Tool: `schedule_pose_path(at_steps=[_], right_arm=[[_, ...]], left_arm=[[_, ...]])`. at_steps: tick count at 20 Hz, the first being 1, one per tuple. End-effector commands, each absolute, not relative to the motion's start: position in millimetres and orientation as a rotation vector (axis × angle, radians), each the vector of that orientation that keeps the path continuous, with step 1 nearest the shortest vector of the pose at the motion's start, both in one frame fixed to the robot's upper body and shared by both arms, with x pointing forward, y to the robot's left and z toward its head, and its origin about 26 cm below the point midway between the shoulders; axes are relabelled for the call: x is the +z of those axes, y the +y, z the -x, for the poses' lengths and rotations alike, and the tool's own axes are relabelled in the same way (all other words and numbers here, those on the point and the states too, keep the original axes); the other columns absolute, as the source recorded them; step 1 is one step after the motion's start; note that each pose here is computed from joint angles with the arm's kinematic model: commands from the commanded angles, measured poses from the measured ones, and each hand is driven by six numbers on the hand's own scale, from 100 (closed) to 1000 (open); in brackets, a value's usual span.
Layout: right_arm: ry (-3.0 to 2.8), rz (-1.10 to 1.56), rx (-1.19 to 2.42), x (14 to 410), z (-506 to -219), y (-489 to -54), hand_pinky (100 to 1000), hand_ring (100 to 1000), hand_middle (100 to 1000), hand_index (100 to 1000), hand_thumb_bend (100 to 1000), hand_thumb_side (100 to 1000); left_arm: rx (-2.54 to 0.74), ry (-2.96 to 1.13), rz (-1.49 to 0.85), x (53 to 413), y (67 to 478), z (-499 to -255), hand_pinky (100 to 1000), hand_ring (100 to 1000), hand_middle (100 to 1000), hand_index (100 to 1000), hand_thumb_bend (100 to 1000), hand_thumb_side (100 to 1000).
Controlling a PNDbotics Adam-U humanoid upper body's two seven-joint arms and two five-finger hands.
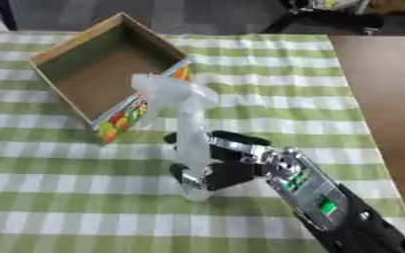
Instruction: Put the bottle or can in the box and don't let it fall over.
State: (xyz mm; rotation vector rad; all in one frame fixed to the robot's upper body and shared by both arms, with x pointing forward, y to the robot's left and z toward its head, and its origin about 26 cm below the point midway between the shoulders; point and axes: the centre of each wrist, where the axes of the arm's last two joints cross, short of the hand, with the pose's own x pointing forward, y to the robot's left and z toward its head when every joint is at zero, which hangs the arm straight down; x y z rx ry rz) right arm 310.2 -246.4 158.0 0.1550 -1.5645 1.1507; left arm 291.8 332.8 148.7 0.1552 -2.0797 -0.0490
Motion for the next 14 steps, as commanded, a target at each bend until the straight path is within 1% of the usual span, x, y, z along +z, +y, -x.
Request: schedule_pose_path(at_steps=[1, 5, 6, 9, 12, 14], right_arm=[[-1.533, -0.151, 1.163, 151.1, -312.3, -247.2, 966, 1000, 1000, 973, 100, 533], [-1.528, -0.149, 1.141, 147.7, -313.7, -247.8, 964, 1000, 1000, 925, 100, 488], [-1.528, -0.149, 1.131, 147.3, -313.8, -247.8, 963, 1000, 1000, 903, 100, 453], [-1.529, -0.15, 1.102, 146.7, -313.8, -247.0, 961, 1000, 1000, 881, 100, 389], [-1.52, -0.153, 1.081, 145.5, -314.2, -246.4, 962, 1000, 1000, 852, 100, 307], [-1.524, -0.15, 1.065, 146.4, -314.4, -246.1, 963, 1000, 1000, 826, 100, 282]], left_arm=[[-0.074, -2.103, -0.168, 156.8, 334.8, -291.4, 942, 843, 947, 858, 121, 861], [-0.075, -2.106, -0.166, 157.6, 334.5, -291.6, 942, 843, 947, 858, 121, 860], [-0.075, -2.106, -0.165, 157.6, 334.4, -291.6, 942, 843, 947, 858, 121, 860], [-0.076, -2.105, -0.165, 157.3, 334.4, -291.6, 943, 843, 947, 858, 120, 860], [-0.077, -2.106, -0.164, 157.7, 334.3, -291.7, 943, 843, 947, 858, 120, 859], [-0.076, -2.107, -0.165, 157.8, 334.4, -291.6, 943, 843, 947, 858, 120, 858]])
